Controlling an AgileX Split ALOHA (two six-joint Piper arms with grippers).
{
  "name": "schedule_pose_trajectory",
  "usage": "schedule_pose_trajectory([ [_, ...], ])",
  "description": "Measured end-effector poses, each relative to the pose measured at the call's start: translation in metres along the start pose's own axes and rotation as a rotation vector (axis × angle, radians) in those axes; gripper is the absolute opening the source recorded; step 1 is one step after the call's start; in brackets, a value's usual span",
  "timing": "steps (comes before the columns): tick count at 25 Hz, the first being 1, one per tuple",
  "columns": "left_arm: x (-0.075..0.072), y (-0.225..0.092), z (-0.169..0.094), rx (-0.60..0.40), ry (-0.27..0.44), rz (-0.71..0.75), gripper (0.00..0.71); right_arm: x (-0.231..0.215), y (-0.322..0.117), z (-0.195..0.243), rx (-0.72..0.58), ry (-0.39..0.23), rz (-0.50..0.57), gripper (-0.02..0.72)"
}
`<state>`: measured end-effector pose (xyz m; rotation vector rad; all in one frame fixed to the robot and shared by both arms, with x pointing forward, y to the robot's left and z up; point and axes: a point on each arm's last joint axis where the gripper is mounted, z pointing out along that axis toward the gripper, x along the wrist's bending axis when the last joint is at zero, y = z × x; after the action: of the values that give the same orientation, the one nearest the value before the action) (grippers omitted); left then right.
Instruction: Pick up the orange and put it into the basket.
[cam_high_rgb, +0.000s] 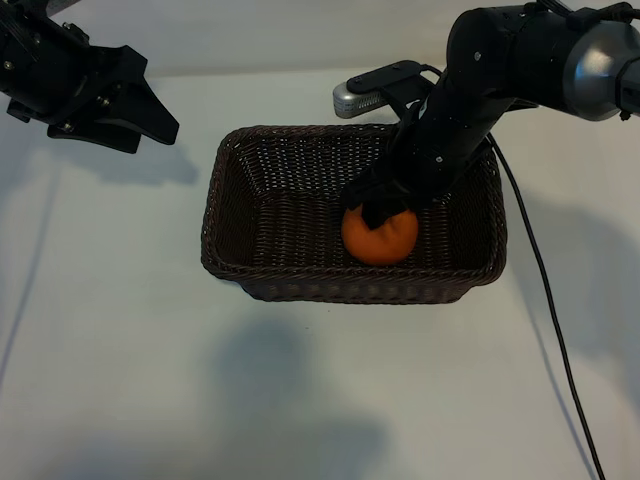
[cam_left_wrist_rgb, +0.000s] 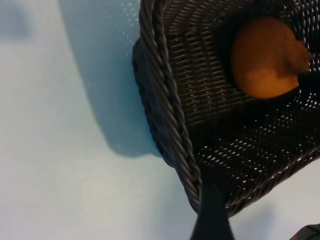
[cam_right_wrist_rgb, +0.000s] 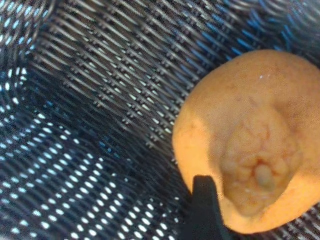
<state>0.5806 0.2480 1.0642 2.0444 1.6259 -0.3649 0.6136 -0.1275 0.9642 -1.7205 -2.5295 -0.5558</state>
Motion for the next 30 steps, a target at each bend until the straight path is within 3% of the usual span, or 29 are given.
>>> schedule_pose_trajectory([
  [7, 0.000, 0.000, 0.000, 0.000, 0.000, 0.000, 0.547, 0.006, 0.009, -0.016, 0.026, 0.026, -0.008, 0.486],
  [20, 0.000, 0.000, 0.000, 0.000, 0.000, 0.000, 0.547, 0.025, 0.020, -0.106, -0.150, 0.003, -0.091, 0.483],
  [30, 0.000, 0.000, 0.000, 0.000, 0.000, 0.004, 0.547, 0.026, 0.019, -0.112, -0.162, 0.000, -0.096, 0.483],
])
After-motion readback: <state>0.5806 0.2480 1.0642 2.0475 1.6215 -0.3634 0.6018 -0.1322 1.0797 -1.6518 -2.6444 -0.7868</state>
